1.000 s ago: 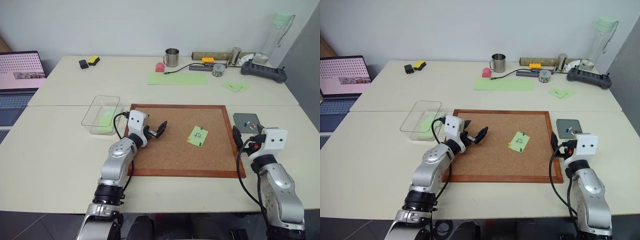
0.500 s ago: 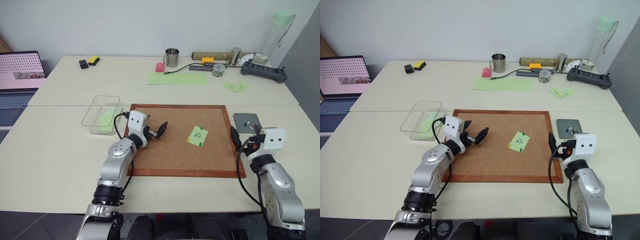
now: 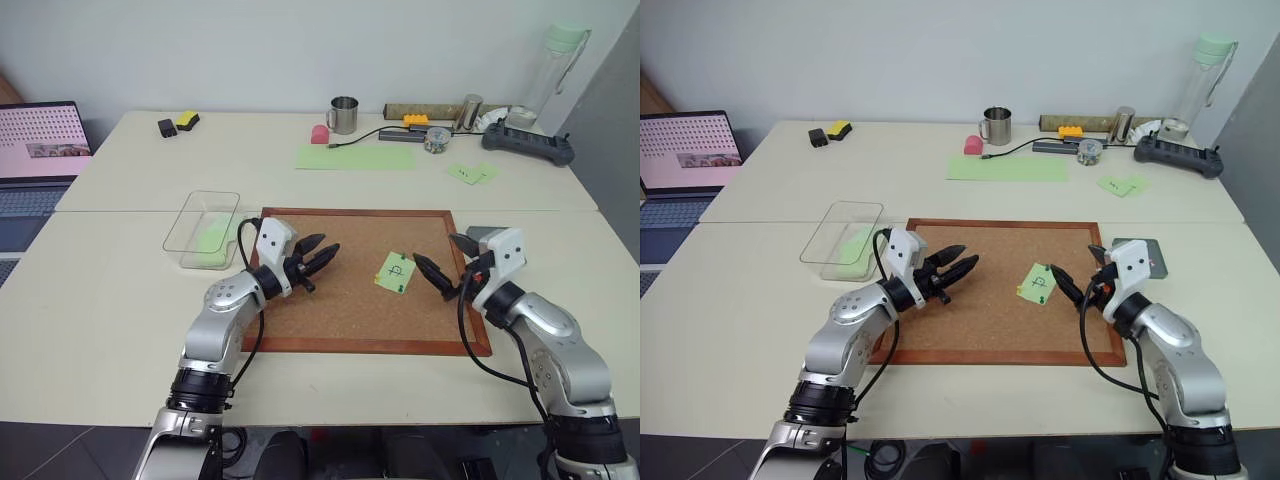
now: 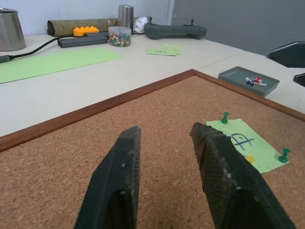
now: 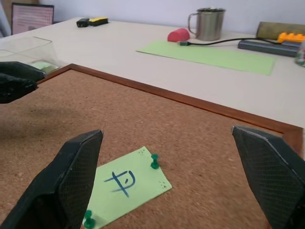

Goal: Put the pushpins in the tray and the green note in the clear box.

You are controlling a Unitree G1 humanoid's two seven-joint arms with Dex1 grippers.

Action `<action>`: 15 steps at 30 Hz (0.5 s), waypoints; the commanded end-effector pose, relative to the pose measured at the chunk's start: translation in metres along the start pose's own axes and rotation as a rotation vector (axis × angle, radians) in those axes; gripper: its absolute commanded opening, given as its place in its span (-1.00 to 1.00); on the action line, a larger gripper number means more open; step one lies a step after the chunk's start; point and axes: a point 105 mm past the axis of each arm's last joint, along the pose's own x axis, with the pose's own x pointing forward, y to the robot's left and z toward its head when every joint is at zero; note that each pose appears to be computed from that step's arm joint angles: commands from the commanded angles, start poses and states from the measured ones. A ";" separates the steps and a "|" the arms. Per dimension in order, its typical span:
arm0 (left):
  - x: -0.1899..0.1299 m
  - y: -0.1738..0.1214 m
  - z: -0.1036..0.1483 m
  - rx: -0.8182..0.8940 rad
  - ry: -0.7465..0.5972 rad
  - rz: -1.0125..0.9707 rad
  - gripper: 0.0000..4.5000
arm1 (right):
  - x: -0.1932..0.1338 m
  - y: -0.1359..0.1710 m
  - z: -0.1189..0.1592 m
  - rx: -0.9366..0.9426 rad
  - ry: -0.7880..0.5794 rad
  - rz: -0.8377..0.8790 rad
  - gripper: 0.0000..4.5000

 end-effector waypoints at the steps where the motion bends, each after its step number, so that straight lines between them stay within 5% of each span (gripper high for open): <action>1: -0.001 -0.009 0.005 0.057 -0.005 -0.052 -0.65 | 0.012 0.006 0.002 -0.003 -0.022 0.021 1.00; 6: -0.001 -0.016 0.003 0.040 -0.005 -0.066 -0.99 | 0.019 0.010 0.001 0.032 -0.032 0.032 1.00; 15: 0.001 -0.021 -0.018 0.013 0.079 -0.070 -0.99 | 0.027 0.011 -0.007 0.033 -0.003 0.041 1.00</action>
